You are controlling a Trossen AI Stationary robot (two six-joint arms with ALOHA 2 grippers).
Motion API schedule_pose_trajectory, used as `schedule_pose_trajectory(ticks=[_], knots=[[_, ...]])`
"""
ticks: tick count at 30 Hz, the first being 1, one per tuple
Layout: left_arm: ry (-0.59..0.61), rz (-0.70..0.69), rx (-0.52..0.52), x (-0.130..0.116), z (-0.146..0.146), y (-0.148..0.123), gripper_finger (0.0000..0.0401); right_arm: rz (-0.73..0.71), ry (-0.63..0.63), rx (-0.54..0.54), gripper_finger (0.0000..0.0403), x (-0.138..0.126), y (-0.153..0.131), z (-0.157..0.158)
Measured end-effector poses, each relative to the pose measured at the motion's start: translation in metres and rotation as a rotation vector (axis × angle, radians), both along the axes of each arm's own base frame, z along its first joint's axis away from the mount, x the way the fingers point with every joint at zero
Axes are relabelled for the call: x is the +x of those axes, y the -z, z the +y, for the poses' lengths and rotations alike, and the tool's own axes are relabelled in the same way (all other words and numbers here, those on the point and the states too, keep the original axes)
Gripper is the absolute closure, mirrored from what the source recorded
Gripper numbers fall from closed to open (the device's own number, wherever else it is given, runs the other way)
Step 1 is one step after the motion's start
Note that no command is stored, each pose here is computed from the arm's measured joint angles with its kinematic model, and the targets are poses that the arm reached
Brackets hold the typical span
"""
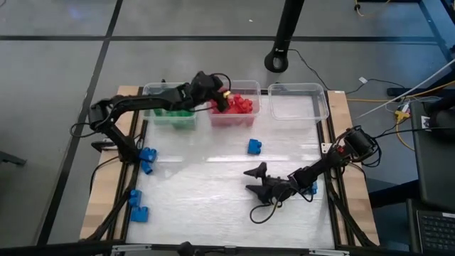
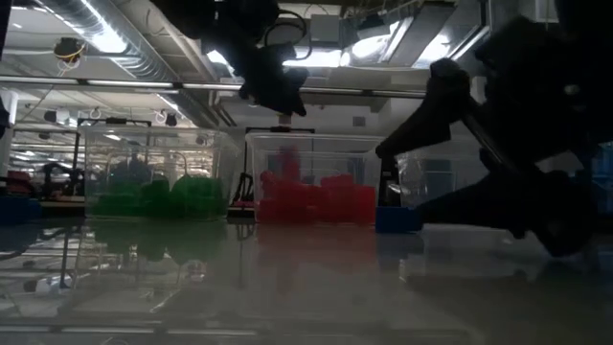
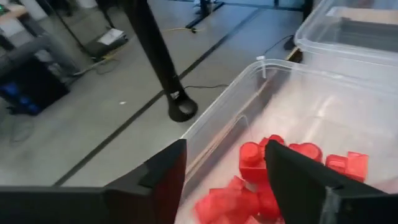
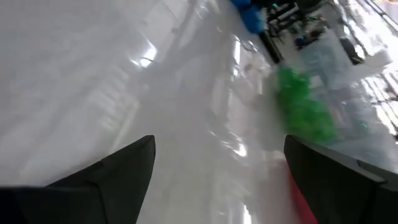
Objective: Sort blocks
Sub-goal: Put the red game piece into the middle transparent bin, then put the blue game piece into the right transparent bin
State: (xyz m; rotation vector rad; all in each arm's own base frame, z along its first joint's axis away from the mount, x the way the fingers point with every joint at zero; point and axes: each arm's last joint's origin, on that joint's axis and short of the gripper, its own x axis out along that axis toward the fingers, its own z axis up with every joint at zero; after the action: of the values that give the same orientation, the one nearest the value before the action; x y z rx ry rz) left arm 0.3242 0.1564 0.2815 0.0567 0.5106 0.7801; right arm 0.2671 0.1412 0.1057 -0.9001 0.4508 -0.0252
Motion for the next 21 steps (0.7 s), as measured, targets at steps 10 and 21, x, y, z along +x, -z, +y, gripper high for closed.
schedule_pose_trajectory(ticks=[10,21], knots=[[0.23,-0.044,-0.058,-0.017,-0.057,-0.028,0.0167,-0.095,0.05,-0.064,0.0047,-0.003,-0.038,-0.006],[0.41,-0.291,-0.137,-0.09,-0.152,0.019,0.0166,-0.033,0.098,0.242,0.0047,-0.015,-0.084,-0.055]])
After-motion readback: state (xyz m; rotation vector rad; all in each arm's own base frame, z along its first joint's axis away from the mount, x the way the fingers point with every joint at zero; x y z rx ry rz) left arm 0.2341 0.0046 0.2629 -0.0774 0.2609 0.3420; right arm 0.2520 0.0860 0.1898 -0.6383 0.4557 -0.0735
